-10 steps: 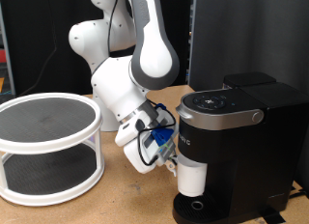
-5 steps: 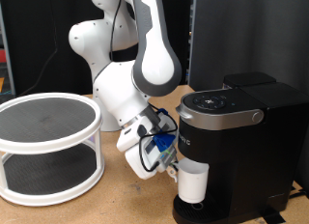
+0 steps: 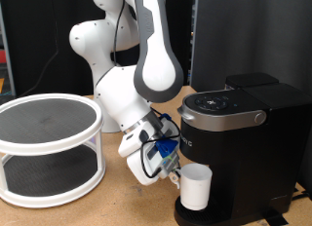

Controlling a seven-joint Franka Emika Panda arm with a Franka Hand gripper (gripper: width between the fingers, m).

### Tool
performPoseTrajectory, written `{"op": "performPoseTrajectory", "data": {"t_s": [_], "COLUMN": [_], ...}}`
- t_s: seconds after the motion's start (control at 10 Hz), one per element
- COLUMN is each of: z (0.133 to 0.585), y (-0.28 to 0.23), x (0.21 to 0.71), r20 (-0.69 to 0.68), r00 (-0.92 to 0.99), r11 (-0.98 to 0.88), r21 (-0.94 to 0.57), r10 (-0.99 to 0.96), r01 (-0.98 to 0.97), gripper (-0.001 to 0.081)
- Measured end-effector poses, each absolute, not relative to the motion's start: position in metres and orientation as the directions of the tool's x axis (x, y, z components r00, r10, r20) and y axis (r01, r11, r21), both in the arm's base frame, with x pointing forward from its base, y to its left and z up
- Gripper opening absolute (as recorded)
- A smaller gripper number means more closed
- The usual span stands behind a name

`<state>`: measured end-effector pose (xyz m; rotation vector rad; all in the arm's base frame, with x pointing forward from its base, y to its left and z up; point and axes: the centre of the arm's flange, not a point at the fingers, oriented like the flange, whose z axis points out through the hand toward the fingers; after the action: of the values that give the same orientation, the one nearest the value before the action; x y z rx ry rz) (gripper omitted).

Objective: Make a cup of coffee with the keurig machine

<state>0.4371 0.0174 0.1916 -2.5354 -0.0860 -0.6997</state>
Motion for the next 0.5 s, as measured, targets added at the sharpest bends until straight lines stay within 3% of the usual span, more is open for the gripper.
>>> {"op": "performPoseTrajectory", "data": {"t_s": [0.1, 0.2, 0.3, 0.5], "z": [0.1907, 0.1906, 0.1902, 0.1898], "y": [0.0179, 0.0187, 0.0193, 0.0184], "x": [0.4371, 0.4373, 0.4372, 0.4346], "r20": [0.496, 0.499, 0.501, 0.5], "r00": [0.865, 0.864, 0.863, 0.863], "r11": [-0.869, -0.866, -0.861, -0.852], "r21": [-0.456, -0.46, -0.466, -0.48], "r10": [-0.069, -0.068, -0.068, -0.069], "r01": [0.192, 0.198, 0.202, 0.21], "gripper": [0.0073, 0.0162, 0.0162, 0.0438]}}
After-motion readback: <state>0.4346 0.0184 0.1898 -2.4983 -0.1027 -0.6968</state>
